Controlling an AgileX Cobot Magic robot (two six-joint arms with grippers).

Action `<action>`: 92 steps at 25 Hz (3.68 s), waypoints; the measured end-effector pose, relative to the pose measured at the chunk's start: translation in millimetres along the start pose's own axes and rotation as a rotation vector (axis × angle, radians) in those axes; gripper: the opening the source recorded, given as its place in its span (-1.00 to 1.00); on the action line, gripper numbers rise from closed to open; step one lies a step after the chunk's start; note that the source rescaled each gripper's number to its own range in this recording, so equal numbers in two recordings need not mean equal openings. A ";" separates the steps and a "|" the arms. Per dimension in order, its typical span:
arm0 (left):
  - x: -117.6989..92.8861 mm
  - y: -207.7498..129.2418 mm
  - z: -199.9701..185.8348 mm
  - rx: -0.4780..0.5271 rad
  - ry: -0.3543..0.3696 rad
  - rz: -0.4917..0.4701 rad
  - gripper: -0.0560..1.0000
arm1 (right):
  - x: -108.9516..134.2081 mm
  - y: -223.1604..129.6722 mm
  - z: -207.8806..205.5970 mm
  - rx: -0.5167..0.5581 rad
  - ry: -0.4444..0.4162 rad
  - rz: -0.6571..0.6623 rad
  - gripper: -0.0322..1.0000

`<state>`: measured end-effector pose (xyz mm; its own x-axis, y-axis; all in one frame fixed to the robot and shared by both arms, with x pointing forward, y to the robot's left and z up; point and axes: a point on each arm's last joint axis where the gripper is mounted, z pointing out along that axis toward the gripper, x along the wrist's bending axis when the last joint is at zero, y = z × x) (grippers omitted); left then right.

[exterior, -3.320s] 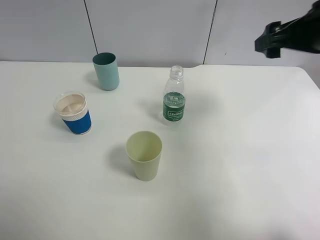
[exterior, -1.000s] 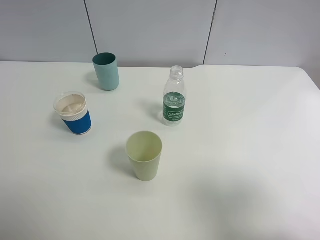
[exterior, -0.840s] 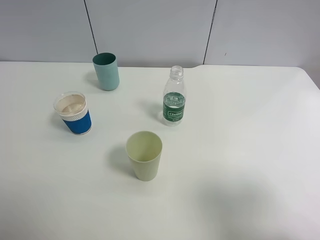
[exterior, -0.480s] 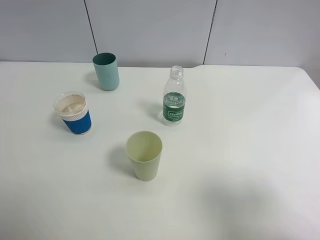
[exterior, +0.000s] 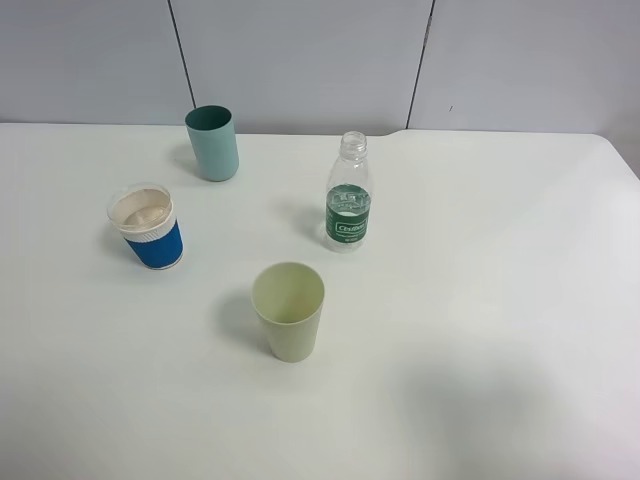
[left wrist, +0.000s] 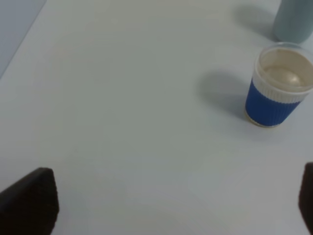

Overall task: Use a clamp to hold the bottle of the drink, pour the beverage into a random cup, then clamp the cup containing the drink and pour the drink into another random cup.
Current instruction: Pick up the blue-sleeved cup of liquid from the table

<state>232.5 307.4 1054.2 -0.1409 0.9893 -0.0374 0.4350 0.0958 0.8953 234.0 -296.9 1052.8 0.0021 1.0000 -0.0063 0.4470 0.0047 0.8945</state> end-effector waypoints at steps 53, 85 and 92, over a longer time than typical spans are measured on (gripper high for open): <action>0.1 0.0 0.0 0.000 0.001 0.000 1.00 | -3.2 -0.1 0.0 0.001 -0.035 -0.020 0.55; -5.2 27.2 16.5 -0.018 -0.023 0.028 1.00 | -3.3 -0.1 0.0 0.001 -0.036 -0.021 0.55; -11.6 47.8 64.1 0.119 -0.038 0.151 1.00 | -3.3 -0.1 0.0 0.001 -0.036 -0.021 0.55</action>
<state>311.9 307.6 1069.0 -0.0334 0.9967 0.0743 0.5507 -0.0437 0.8335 233.9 -300.1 1052.7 0.0252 0.9989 -0.0408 0.4481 0.0252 0.8936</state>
